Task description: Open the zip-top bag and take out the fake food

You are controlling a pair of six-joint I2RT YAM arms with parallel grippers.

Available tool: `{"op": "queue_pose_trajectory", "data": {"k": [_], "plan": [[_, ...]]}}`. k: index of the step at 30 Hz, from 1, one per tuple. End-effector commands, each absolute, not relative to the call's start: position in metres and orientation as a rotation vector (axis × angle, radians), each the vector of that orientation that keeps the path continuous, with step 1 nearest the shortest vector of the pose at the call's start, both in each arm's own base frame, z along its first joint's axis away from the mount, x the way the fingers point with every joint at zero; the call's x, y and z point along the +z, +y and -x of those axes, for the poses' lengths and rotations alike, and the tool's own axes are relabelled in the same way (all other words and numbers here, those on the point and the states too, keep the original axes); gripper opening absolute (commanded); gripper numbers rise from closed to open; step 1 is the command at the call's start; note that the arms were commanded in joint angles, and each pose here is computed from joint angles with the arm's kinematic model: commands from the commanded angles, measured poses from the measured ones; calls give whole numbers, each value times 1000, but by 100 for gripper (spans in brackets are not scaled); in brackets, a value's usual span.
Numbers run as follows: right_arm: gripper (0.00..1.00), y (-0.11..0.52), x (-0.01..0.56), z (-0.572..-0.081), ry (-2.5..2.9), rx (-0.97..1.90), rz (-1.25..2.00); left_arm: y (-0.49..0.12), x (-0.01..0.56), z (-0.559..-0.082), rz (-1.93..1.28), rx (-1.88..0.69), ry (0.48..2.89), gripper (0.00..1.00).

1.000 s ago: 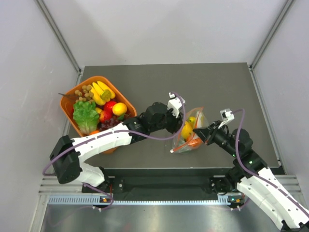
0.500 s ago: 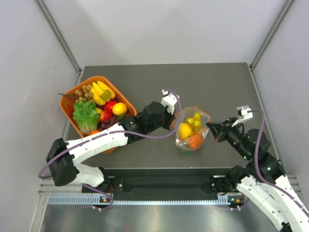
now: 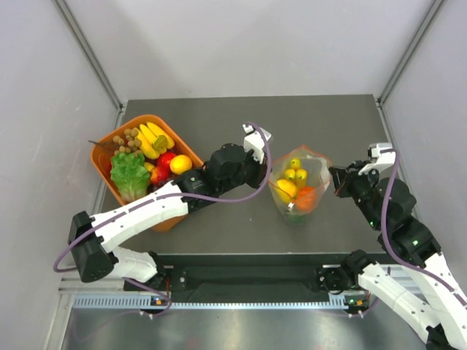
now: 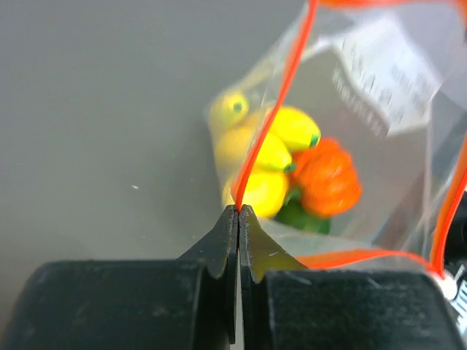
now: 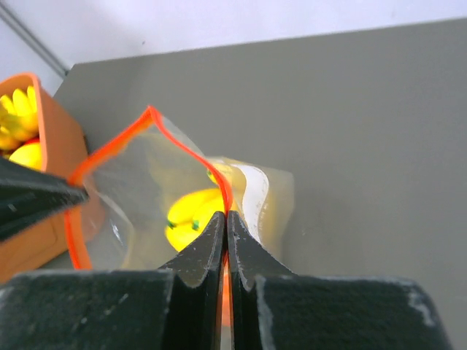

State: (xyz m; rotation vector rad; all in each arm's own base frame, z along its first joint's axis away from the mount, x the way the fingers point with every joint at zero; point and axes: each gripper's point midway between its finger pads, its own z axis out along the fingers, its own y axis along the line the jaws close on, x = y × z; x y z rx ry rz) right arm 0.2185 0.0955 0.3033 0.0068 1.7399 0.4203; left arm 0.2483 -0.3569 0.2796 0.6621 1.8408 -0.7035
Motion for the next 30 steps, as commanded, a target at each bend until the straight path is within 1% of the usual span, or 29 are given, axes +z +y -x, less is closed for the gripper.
{"op": "queue_pose_trajectory", "data": {"k": [1,5,8,10,11,13,14,17,18,19,21,22,23,27,30], "plan": [[0,82,345,-220,1639,362,-21,-377,284,-244,-704,-799,1817,0],[0,93,343,-220,1645,407,11,-373,257,-242,-704,-785,1870,0],[0,116,314,-220,1689,516,63,-355,223,-245,-655,-690,1941,0],[0,134,279,-224,1733,592,70,-335,198,-248,-602,-596,1995,0],[0,146,249,-222,1791,645,86,-328,191,-247,-575,-577,2019,0],[0,158,240,-221,1771,727,94,-307,173,-247,-526,-491,2057,0],[0,161,223,-220,1800,748,80,-299,169,-246,-502,-468,2064,0],[0,168,221,-213,1769,819,84,-278,160,-241,-442,-423,2082,0],[0,170,223,-210,1760,840,91,-274,161,-235,-440,-439,2073,2],[0,173,224,-206,1756,860,104,-275,164,-232,-449,-458,2063,18],[0,175,227,-200,1747,887,112,-282,180,-220,-476,-511,2005,31],[0,175,227,-198,1748,896,117,-285,187,-216,-491,-526,1980,40],[0,175,231,-195,1734,907,118,-289,195,-211,-510,-546,1947,44],[0,173,239,-187,1719,924,130,-315,235,-185,-555,-688,1795,51],[0,171,245,-183,1717,926,139,-337,249,-164,-652,-762,1700,54]]}}
